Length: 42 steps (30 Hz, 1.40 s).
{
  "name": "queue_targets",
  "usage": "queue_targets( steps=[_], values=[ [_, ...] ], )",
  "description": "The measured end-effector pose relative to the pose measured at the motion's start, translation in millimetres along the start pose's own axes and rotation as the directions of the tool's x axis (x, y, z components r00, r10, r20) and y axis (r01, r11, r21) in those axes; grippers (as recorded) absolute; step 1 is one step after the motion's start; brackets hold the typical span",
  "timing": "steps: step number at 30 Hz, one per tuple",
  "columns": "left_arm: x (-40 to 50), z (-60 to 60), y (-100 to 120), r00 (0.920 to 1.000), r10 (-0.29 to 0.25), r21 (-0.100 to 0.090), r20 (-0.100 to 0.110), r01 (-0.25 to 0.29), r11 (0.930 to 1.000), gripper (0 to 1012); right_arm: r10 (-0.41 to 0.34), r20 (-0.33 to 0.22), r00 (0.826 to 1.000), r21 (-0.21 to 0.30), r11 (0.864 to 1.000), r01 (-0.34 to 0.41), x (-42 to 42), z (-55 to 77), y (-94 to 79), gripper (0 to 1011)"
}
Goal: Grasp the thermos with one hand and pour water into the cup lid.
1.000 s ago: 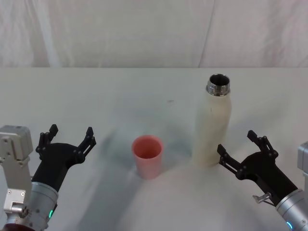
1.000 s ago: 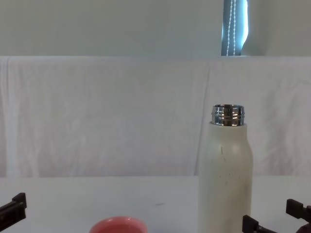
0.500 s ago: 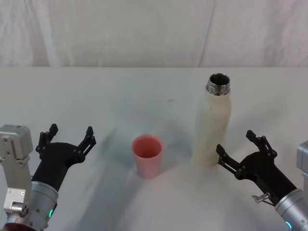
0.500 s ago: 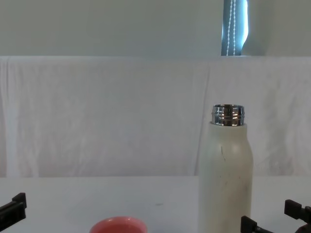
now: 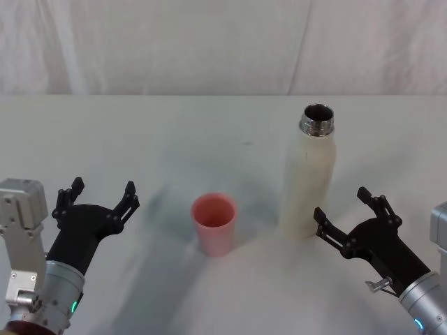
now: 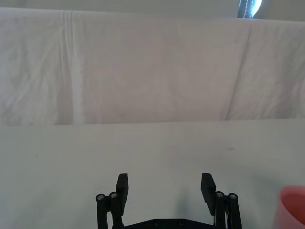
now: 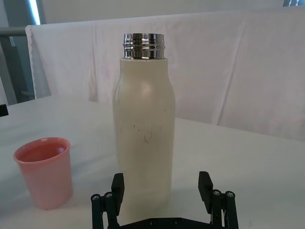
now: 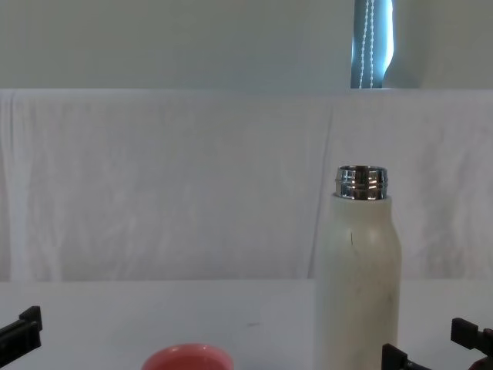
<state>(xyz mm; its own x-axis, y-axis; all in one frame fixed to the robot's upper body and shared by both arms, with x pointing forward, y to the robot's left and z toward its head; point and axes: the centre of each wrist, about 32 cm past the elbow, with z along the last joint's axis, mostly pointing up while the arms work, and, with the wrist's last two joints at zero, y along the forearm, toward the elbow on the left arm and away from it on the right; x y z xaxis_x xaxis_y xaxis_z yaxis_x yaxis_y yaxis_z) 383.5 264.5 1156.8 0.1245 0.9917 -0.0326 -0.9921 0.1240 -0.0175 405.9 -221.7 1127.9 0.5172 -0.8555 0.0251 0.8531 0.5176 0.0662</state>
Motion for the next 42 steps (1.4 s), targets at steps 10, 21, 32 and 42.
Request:
queue_targets(
  steps=[10, 21, 32, 42],
  values=[
    [0.0, 0.0, 0.0, 1.0000, 0.000, 0.000, 0.000, 0.000, 1.0000, 1001, 0.000, 0.000, 1.000, 0.000, 1.000, 0.000, 0.0, 0.0, 0.0, 1003],
    [0.0, 0.0, 0.0, 1.0000, 0.000, 0.000, 0.000, 0.000, 1.0000, 1001, 0.000, 0.000, 1.000, 0.000, 1.000, 0.000, 0.0, 0.0, 0.0, 1003],
    [0.0, 0.0, 0.0, 1.0000, 0.000, 0.000, 0.000, 0.000, 1.0000, 1001, 0.000, 0.000, 1.000, 0.000, 1.000, 0.000, 0.0, 0.0, 0.0, 1003],
    [0.0, 0.0, 0.0, 1.0000, 0.000, 0.000, 0.000, 0.000, 1.0000, 1001, 0.000, 0.000, 1.000, 0.000, 1.000, 0.000, 0.0, 0.0, 0.0, 1003]
  ],
)
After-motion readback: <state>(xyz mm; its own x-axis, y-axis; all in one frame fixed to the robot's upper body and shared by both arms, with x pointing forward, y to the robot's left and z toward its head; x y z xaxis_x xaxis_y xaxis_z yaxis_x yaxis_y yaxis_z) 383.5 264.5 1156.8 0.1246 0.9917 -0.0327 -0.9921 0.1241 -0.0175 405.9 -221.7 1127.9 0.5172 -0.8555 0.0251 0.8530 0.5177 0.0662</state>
